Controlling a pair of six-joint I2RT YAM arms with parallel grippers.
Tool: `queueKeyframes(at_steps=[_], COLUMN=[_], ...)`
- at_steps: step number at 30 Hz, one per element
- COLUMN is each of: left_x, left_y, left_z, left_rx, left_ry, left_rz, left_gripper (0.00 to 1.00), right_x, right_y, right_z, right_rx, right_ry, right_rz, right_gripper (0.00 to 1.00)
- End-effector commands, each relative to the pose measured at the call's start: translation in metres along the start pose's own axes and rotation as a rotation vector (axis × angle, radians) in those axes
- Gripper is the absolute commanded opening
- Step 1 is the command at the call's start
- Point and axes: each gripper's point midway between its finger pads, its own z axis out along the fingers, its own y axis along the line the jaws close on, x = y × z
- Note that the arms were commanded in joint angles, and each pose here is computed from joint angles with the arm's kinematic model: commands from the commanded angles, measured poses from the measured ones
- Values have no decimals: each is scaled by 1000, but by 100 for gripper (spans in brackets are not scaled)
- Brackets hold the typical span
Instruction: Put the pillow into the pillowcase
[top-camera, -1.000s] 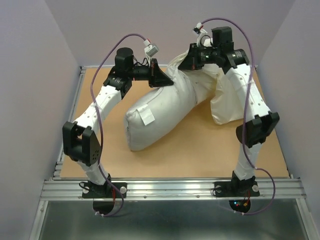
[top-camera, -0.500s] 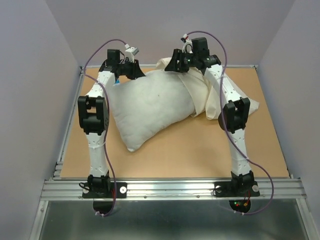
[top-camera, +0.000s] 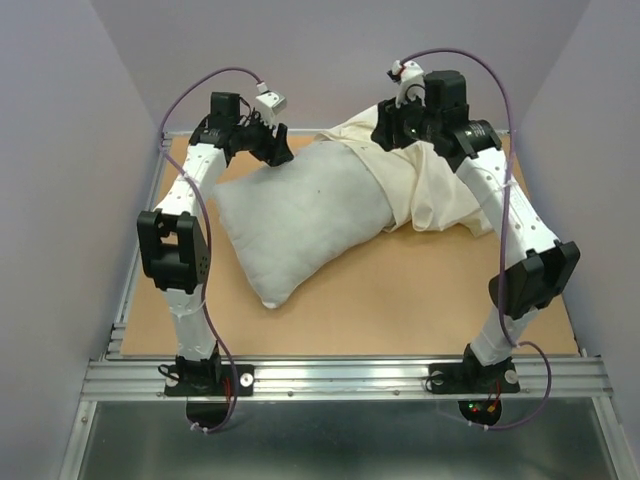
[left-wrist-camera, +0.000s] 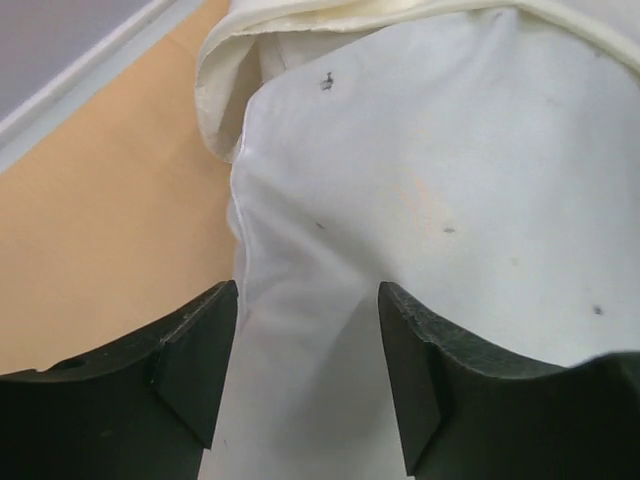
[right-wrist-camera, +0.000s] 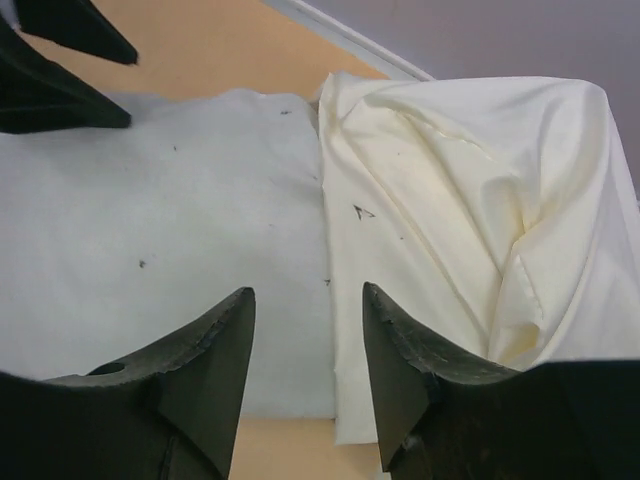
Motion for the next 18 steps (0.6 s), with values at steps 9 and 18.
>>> queueKeyframes(at_steps=[9, 18], left_x=[14, 40], left_y=[-60, -66], left_z=[-46, -18], left_rx=[-86, -142], left_ry=[94, 114], left_rz=[212, 258], left_gripper=[81, 79], right_x=[110, 107], right_y=[-26, -48], right_z=[91, 84], right_rx=[149, 289], right_ry=[328, 346], right_rz=[-226, -260], right_gripper=[59, 44])
